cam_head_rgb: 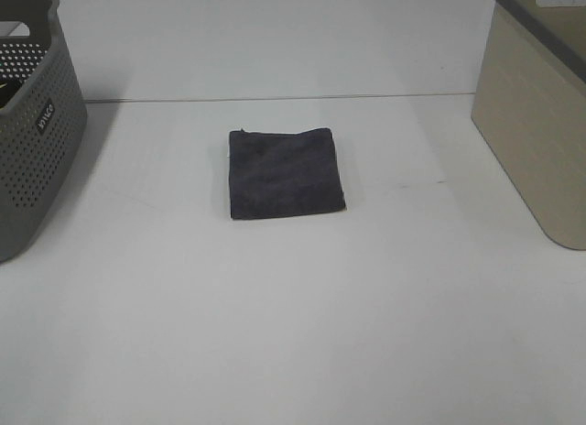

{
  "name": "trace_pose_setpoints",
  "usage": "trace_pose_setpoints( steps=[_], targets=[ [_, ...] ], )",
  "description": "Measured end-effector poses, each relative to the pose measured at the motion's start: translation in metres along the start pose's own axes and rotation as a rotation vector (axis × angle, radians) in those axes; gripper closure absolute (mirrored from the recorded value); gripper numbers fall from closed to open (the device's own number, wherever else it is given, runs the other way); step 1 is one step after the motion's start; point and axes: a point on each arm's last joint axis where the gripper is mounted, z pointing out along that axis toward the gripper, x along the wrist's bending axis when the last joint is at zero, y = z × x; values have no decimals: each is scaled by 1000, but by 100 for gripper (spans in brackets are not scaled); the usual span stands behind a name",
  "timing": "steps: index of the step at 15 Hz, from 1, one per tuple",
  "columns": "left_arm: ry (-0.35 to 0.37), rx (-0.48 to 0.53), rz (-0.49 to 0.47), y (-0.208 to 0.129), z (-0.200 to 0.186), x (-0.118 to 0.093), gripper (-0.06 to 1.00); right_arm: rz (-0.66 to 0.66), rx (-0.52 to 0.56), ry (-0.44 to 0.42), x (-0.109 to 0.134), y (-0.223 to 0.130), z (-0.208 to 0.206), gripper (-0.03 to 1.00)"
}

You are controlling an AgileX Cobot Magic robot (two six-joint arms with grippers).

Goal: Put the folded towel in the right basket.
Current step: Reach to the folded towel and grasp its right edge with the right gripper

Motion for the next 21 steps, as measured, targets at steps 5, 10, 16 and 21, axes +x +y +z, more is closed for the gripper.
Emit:
trace_pose_setpoints(
  steps=[5,10,16,21],
  targets=[
    [0,0,0,0,0,0,-4,0,0,0,0,0,0,19],
    [0,0,0,0,0,0,-4,21,-16,5,0,9,2,20],
    [0,0,0,0,0,0,-4,51,4,38,0,109,74,20],
    [0,0,0,0,0,0,-4,17,195,58,-4,180,175,20]
  ],
)
